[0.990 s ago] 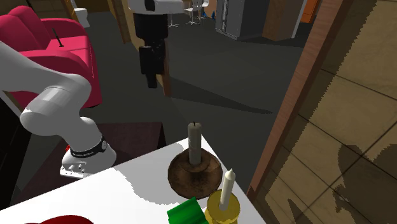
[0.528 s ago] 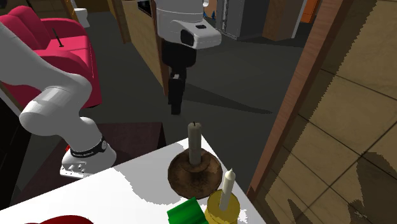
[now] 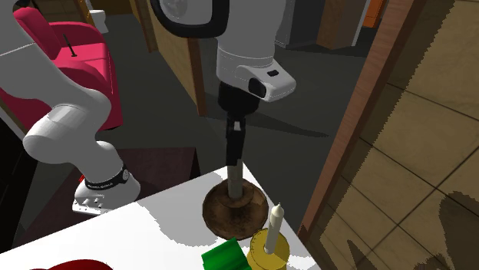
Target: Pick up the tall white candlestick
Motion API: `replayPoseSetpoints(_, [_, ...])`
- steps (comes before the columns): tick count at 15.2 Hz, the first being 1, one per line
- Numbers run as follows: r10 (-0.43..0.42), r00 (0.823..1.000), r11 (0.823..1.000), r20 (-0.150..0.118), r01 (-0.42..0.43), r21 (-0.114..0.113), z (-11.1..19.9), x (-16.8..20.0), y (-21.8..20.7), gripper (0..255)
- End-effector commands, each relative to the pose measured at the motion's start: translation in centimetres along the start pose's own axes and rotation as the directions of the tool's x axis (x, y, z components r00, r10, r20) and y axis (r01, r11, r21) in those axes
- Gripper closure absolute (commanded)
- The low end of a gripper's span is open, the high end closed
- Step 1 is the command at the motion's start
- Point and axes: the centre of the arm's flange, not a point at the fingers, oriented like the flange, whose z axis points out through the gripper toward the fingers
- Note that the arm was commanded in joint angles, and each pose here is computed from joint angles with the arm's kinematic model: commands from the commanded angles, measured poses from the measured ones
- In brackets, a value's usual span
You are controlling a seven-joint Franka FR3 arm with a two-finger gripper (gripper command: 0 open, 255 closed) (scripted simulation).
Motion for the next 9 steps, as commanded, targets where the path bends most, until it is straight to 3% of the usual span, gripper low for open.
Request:
replayPoseSetpoints(1, [0.000, 1.000, 1.000, 0.000, 0.000, 0.000, 1.1, 0.2, 0.1, 0])
replayPoseSetpoints(5, [0.000, 1.000, 1.000, 0.000, 0.000, 0.000, 2.4, 0.4, 0.1, 0])
replayPoseSetpoints(6, [0.000, 1.000, 1.000, 0.000, 0.000, 0.000, 2.4, 0.4, 0.0, 255])
replayPoseSetpoints(9, [0.000, 1.000, 1.000, 0.000, 0.000, 0.000, 2.3, 0.4, 0.0, 255])
